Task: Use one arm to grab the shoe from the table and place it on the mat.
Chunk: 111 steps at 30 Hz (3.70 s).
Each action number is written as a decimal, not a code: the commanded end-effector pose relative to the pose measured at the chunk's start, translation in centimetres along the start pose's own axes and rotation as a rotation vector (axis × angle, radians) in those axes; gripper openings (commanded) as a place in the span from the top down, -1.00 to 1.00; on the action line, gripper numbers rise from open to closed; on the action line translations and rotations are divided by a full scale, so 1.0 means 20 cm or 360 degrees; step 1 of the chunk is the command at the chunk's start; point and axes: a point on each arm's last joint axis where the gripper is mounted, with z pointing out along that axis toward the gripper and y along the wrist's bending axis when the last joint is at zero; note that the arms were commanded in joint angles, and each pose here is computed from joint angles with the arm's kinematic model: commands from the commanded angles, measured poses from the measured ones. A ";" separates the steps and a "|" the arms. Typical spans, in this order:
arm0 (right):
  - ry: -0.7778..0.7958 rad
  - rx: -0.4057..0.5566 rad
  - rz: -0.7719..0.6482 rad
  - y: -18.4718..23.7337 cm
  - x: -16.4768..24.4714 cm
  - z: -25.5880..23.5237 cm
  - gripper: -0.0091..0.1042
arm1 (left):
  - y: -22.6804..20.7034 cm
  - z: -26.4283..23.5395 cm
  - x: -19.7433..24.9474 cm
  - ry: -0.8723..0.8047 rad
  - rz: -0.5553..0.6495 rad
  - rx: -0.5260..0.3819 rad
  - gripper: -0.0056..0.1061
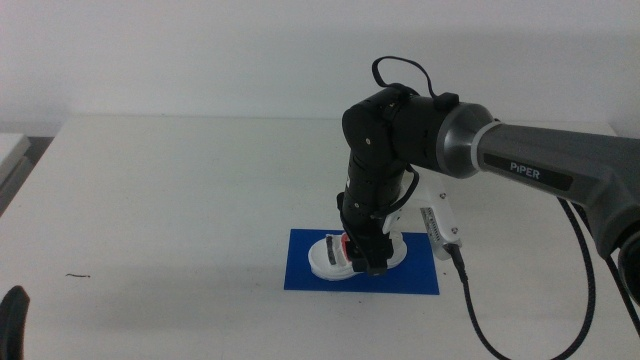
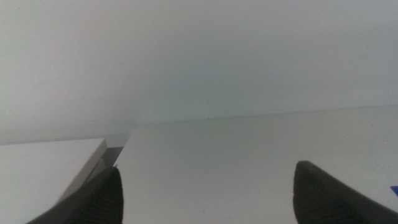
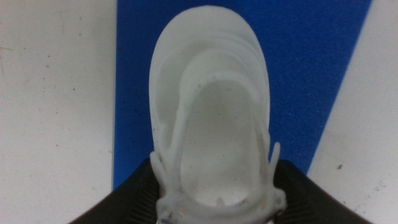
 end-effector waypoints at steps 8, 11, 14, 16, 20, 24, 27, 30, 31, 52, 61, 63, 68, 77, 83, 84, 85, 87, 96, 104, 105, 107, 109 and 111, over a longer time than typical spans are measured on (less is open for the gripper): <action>0.0079 -0.0025 0.0111 0.04 -0.02 0.01 0.57 | 0.00 0.00 0.00 -0.0011 -0.0008 0.0002 -0.78; 0.0122 -0.0003 0.0142 0.04 -0.01 0.01 0.43 | 0.00 0.00 0.00 -0.0011 -0.0008 0.0002 -0.78; 0.0173 0.0010 0.0171 0.03 0.00 -0.02 0.29 | 0.00 0.00 0.00 -0.0011 -0.0008 0.0002 -0.78; 0.0178 -0.0016 0.0165 0.03 -0.01 -0.05 0.22 | 0.00 0.00 0.00 -0.0011 -0.0008 0.0002 -0.78; 0.0159 -0.0060 0.0146 0.04 -0.02 -0.11 0.09 | 0.00 0.00 0.00 -0.0011 -0.0008 0.0002 -0.78; 0.0113 -0.0078 0.0121 0.04 -0.04 -0.12 -0.05 | 0.00 0.00 0.00 -0.0011 -0.0008 0.0002 -0.78; 0.0092 -0.0053 0.0117 0.03 -0.04 -0.12 -0.07 | 0.00 0.00 0.00 -0.0011 -0.0008 0.0002 -0.78; 0.0066 -0.0030 0.0111 0.03 -0.05 -0.12 -0.07 | 0.00 0.00 0.00 -0.0011 -0.0008 0.0002 -0.78; 0.0063 -0.0026 0.0104 0.03 -0.05 -0.12 -0.07 | 0.00 0.00 0.00 -0.0011 -0.0008 0.0002 -0.78; -0.0174 -0.1128 -0.1825 -0.47 -0.42 -1.57 -0.06 | 0.00 0.00 0.00 -0.0011 -0.0008 0.0002 -0.78; -0.0445 -0.1534 -0.1464 -0.90 -0.74 -1.52 0.02 | 0.00 0.00 0.00 -0.0011 -0.0008 0.0002 -0.78; -0.0649 -0.1544 -0.1528 -0.98 -0.82 -1.39 0.08 | 0.00 0.00 0.00 -0.0011 -0.0008 0.0002 -0.78; -0.1118 -0.1536 -0.1597 -1.21 -1.03 -1.24 0.11 | 0.00 0.00 0.00 -0.0011 -0.0008 0.0002 -0.78; -0.1432 -0.1451 -0.2327 -1.45 -1.07 -1.05 0.11 | 0.00 0.00 0.00 -0.0011 -0.0008 0.0002 -0.78; -0.1649 -0.1428 -0.2051 -1.47 -1.12 -0.81 0.11 | 0.00 0.00 0.00 -0.0011 -0.0008 0.0002 -0.78; -0.1705 -0.1370 -0.1984 -1.48 -1.14 -0.77 0.11 | 0.00 0.00 0.00 -0.0011 -0.0008 0.0002 -0.78; -0.1763 -0.1309 -0.1914 -1.48 -1.17 -0.73 0.11 | 0.00 0.00 0.00 -0.0011 -0.0008 0.0002 -0.78; -0.1853 -0.1258 -0.1778 -1.48 -1.21 -0.67 0.11 | 0.00 0.00 0.00 -0.0011 -0.0008 0.0002 -0.78; -0.1953 -0.1392 -0.1646 -1.50 -1.22 -0.50 0.11 | 0.00 0.00 0.00 -0.0011 -0.0008 0.0002 -0.78; -0.2004 -0.1562 -0.1756 -1.53 -1.18 -0.53 0.11 | 0.00 0.00 0.00 -0.0011 -0.0008 0.0002 -0.78; -0.2028 -0.1560 -0.1782 -1.53 -1.17 -0.53 0.11 | 0.00 0.00 0.00 -0.0011 -0.0008 0.0002 -0.78; -0.2067 -0.1566 -0.1804 -1.55 -1.17 -0.51 0.11 | 0.00 0.00 0.00 -0.0011 -0.0008 0.0002 -0.78; -0.2071 -0.1562 -0.1810 -1.56 -1.17 -0.47 0.11 | 0.00 0.00 0.00 -0.0011 -0.0008 0.0002 -0.78; -0.2085 -0.1573 -0.1804 -1.57 -1.17 -0.46 0.11 | 0.00 0.00 0.00 -0.0011 -0.0008 0.0002 -0.78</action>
